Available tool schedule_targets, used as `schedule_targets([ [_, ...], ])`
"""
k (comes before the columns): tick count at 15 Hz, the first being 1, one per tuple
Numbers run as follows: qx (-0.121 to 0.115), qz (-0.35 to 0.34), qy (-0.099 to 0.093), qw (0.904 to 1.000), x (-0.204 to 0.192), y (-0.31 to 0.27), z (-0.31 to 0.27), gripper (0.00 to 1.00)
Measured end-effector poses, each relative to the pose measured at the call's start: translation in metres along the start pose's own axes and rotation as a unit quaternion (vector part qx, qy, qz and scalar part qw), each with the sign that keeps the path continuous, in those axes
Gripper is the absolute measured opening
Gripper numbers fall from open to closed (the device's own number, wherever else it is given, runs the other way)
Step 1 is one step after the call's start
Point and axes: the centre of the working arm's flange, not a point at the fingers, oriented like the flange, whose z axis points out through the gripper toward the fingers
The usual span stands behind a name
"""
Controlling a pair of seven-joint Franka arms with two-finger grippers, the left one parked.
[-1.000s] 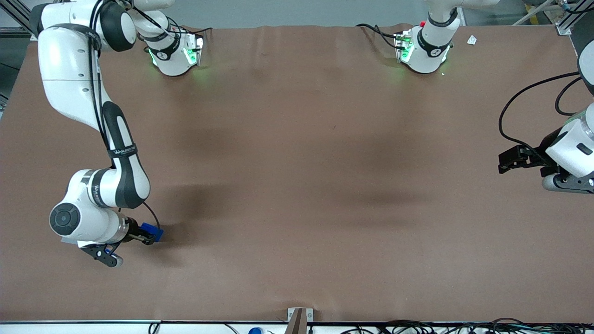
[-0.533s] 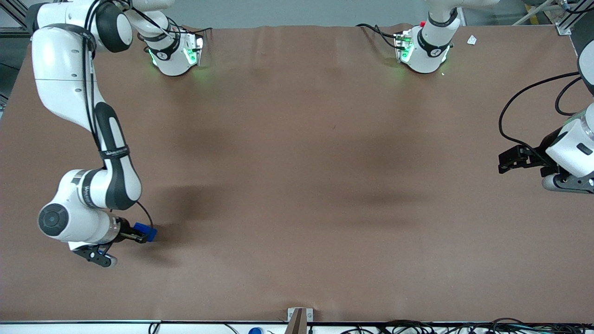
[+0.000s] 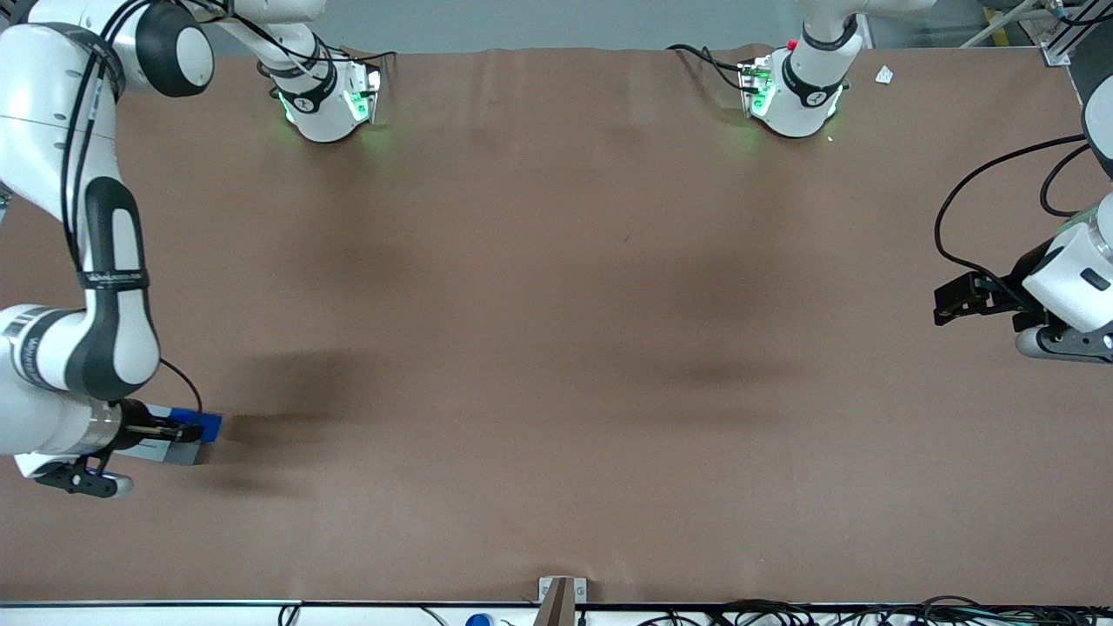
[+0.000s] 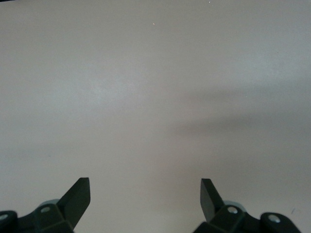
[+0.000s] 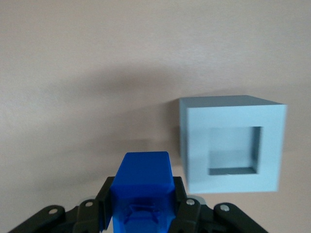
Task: Insert blue part into gray base with right arm
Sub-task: 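Carry the blue block over to the gray base's opening, then lower the blue block into the gray base's square opening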
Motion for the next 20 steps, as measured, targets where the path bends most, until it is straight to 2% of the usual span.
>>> schedule_targets([
  [3,0.005,-0.008,0.001,1.0000,0.001,0.028,-0.011,0.51],
  [6,0.007,-0.008,-0.009,0.9999,-0.001,0.035,-0.022,0.51],
  [8,0.007,-0.016,-0.007,0.9998,0.000,0.035,-0.029,0.51],
  [14,0.002,-0.074,0.020,0.9970,0.005,0.066,-0.035,0.51],
  [20,-0.004,-0.071,0.046,0.9964,0.012,0.079,-0.030,0.51],
])
